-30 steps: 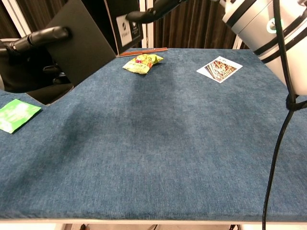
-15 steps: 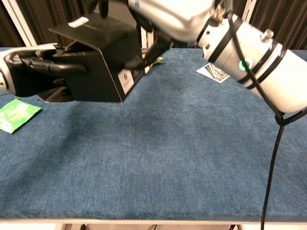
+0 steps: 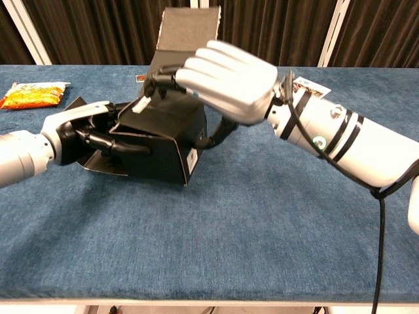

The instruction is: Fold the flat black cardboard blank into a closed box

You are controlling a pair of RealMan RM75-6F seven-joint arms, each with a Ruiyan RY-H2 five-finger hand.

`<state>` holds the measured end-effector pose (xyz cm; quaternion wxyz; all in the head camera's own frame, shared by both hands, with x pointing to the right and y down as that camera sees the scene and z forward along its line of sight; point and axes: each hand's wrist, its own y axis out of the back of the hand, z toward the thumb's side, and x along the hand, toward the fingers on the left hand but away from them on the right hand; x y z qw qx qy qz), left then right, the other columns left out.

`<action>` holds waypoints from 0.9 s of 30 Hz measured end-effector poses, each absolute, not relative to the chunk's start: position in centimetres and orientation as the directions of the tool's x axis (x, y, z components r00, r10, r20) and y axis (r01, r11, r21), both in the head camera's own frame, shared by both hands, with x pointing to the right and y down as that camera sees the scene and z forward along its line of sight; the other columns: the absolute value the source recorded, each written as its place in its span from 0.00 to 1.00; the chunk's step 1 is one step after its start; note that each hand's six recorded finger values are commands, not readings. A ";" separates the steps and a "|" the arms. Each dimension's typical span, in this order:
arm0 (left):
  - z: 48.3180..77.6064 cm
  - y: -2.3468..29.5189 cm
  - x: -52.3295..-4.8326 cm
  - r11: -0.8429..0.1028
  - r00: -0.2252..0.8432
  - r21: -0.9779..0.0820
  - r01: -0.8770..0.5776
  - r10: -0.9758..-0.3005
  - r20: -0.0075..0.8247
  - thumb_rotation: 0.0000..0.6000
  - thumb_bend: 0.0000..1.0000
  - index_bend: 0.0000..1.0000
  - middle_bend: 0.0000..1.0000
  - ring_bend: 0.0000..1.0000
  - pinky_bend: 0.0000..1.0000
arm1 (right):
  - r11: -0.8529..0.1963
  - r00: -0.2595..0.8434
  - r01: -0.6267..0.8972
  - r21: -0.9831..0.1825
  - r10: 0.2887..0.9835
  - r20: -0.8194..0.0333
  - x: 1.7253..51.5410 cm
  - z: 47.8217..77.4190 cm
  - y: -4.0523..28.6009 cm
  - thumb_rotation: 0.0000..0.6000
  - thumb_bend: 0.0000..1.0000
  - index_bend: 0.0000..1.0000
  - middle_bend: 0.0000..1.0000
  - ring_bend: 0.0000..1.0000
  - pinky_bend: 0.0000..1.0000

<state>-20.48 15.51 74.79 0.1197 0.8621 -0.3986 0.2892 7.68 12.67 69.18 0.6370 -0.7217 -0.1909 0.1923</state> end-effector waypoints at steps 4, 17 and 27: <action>75.4 15.8 -20.5 -0.679 0.505 -0.097 -0.728 -0.626 0.594 1.00 0.00 0.21 0.24 0.63 0.79 | -0.109 0.862 -0.001 -0.994 0.505 -0.056 7.9 70.5 13.3 1.00 0.02 0.34 0.35 0.72 1.00; 76.0 16.2 -20.5 -0.701 0.478 -0.162 -0.695 -0.619 0.623 1.00 0.00 0.16 0.23 0.63 0.79 | -0.072 0.873 -0.004 -0.997 0.486 -0.038 8.1 71.3 13.9 1.00 0.03 0.34 0.34 0.72 1.00; 76.0 16.3 -20.4 -0.705 0.473 -0.158 -0.692 -0.607 0.639 1.00 0.00 0.14 0.22 0.63 0.79 | -0.060 0.866 0.039 -0.997 0.501 0.004 8.2 70.9 13.7 1.00 0.05 0.32 0.25 0.72 1.00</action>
